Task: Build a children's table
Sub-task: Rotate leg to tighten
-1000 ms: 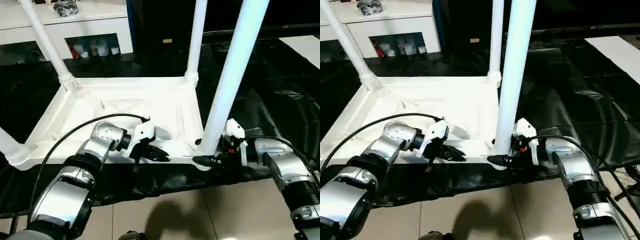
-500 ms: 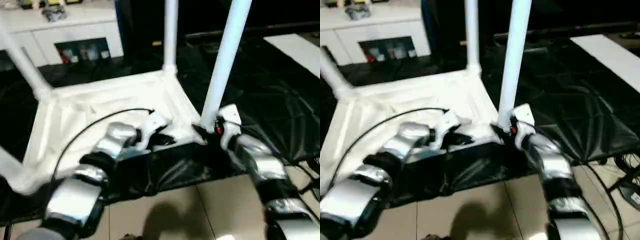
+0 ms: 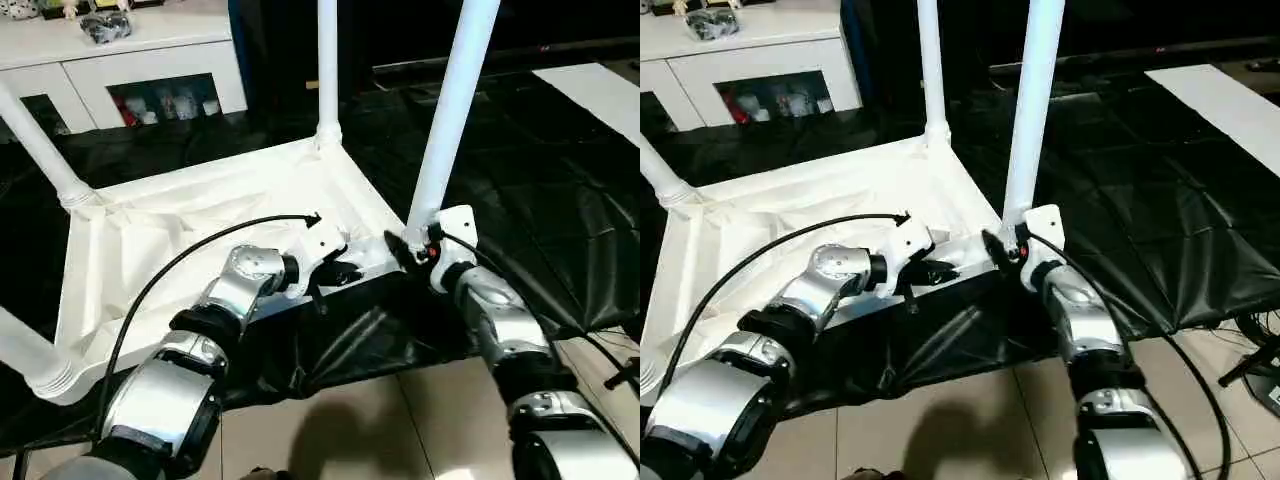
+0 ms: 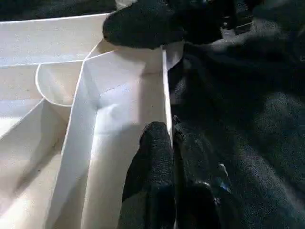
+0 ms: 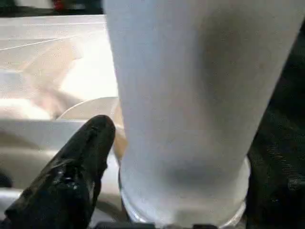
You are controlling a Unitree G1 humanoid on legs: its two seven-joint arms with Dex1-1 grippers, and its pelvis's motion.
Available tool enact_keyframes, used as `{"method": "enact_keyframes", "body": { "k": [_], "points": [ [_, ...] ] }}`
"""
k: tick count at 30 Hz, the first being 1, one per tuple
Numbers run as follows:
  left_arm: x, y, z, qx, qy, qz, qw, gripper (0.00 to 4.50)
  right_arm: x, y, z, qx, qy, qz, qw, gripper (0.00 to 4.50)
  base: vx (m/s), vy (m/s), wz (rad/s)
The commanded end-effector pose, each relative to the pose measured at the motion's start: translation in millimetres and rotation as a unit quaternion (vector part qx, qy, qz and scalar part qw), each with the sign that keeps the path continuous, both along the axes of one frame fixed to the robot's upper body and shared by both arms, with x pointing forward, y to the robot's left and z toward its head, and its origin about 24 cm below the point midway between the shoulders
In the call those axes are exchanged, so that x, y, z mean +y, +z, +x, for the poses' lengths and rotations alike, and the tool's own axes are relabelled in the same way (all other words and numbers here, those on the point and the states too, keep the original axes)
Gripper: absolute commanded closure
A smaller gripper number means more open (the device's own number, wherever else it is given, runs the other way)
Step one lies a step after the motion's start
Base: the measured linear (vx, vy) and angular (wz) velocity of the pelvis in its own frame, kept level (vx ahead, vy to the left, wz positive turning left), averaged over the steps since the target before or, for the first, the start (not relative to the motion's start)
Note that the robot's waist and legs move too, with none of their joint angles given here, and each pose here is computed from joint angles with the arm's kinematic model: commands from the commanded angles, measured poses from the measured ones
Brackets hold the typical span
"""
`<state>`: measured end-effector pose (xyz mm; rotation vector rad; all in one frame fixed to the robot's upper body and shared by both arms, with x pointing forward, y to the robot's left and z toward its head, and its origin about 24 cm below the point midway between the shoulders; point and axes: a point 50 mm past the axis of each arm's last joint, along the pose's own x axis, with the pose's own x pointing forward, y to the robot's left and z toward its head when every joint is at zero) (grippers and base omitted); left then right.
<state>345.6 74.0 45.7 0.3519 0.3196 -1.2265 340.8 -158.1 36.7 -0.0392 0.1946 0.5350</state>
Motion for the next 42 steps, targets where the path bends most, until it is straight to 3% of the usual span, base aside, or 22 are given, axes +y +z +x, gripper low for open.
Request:
{"method": "enact_keyframes", "body": {
  "k": [1,11,13,16,18,25,27,29,30,34,38,42],
  "points": [
    [-14,2.6,-8.2,-0.008,-0.067,-0.014,0.998,4.50,26.1,-1.8,-7.7,0.007,0.102,0.006,0.995,0.69,0.000,0.000,0.00],
    [7,7.9,-11.6,0.024,-0.141,-0.014,0.990,4.50,2.1,4.0,-31.7,0.029,0.264,-0.001,0.964,0.69,0.000,0.000,0.00],
    [12,8.8,-12.2,0.029,-0.156,-0.009,0.987,4.50,-3.6,5.1,-38.2,0.042,0.306,-0.012,0.951,1.01,0.000,0.000,0.00],
    [21,10.7,-13.3,0.042,-0.181,-0.001,0.983,4.50,-15.5,6.2,-47.2,0.072,0.367,-0.047,0.926,1.14,0.000,0.000,0.00],
    [23,11.0,-13.7,0.044,-0.187,0.001,0.981,4.50,-17.6,7.1,-48.0,0.078,0.375,-0.053,0.922,1.41,0.000,0.000,0.00],
    [28,9.0,-15.4,0.049,-0.196,0.014,0.979,4.50,-15.6,6.9,-48.3,0.091,0.389,-0.056,0.915,1.71,0.000,0.000,0.00],
    [28,8.3,-14.7,0.047,-0.185,0.009,0.982,4.50,-12.2,4.9,-48.6,0.092,0.380,-0.045,0.919,1.73,0.000,0.000,0.00],
    [26,7.5,-12.5,0.040,-0.158,0.001,0.987,4.50,-8.3,1.5,-45.6,0.091,0.343,-0.031,0.934,1.73,0.000,0.000,0.00],
    [22,6.5,-9.8,0.031,-0.131,-0.001,0.991,4.50,-5.6,-2.6,-39.4,0.084,0.290,-0.034,0.953,1.74,0.000,0.000,0.00],
    [13,2.7,-5.0,0.022,-0.074,0.005,0.997,4.50,0.9,-11.3,-25.3,0.068,0.170,-0.043,0.982,1.75,0.000,0.000,0.00],
    [-10,1.6,-1.8,0.010,-0.017,-0.012,1.000,4.50,19.2,-22.0,-15.0,0.078,0.062,-0.029,0.995,1.75,0.000,0.000,0.00],
    [-28,0.9,-3.2,0.009,0.007,-0.028,1.000,4.50,41.4,-24.8,-11.2,0.077,0.029,-0.020,0.996,1.75,0.000,0.000,0.00]
  ]
}}
